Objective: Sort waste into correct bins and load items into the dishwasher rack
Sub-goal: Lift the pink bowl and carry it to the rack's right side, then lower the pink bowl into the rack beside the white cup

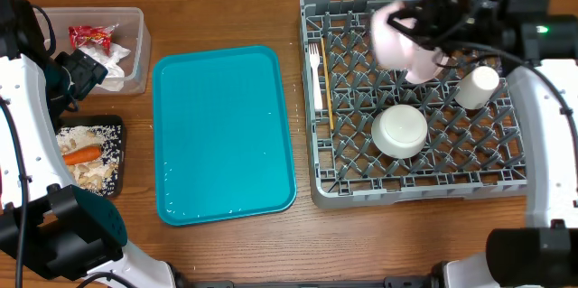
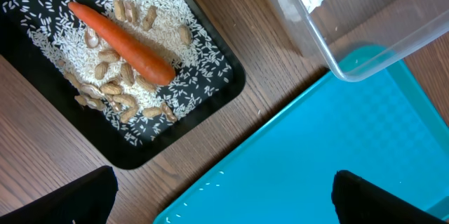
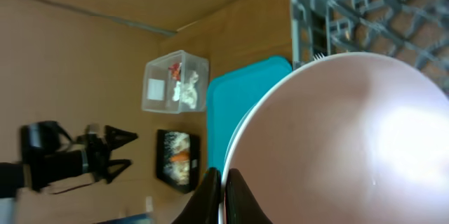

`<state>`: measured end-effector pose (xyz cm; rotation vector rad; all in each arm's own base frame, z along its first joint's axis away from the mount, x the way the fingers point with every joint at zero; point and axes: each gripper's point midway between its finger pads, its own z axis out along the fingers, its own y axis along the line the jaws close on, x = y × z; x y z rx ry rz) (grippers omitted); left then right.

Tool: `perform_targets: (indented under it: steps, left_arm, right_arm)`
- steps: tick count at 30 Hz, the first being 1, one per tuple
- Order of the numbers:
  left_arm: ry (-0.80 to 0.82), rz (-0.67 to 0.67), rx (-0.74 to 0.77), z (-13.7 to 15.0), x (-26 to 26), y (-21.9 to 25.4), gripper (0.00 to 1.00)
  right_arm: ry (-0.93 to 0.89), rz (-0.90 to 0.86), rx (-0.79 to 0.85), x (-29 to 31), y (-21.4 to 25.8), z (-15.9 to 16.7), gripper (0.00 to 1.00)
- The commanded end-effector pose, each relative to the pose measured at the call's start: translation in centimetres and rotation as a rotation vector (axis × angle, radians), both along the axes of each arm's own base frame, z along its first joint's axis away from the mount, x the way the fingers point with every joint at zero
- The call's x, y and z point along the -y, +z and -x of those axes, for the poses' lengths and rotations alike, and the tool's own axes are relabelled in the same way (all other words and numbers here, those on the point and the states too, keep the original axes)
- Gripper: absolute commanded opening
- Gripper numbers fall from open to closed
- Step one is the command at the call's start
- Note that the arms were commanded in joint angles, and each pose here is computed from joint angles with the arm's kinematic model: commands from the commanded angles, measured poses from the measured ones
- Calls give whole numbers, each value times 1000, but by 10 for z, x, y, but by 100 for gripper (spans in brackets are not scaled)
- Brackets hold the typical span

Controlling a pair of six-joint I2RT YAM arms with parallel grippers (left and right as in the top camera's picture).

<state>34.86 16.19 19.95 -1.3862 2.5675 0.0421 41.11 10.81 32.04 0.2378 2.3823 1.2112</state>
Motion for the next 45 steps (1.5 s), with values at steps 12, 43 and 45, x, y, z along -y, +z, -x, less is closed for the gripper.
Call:
perform_targets:
  steps: [12,43,45]
  left_arm:
    - [13,-17,14,1,-1,7,100]
    - [13,-17,14,1,-1,7,100]
    - [13,-17,14,1,-1,6,100]
  right_arm:
    - [74,-306,45,85,0,75,4]
    - [-89,-452,10,128,-112,89,4]
    - [-94,-492,32,128,-104,87,4]
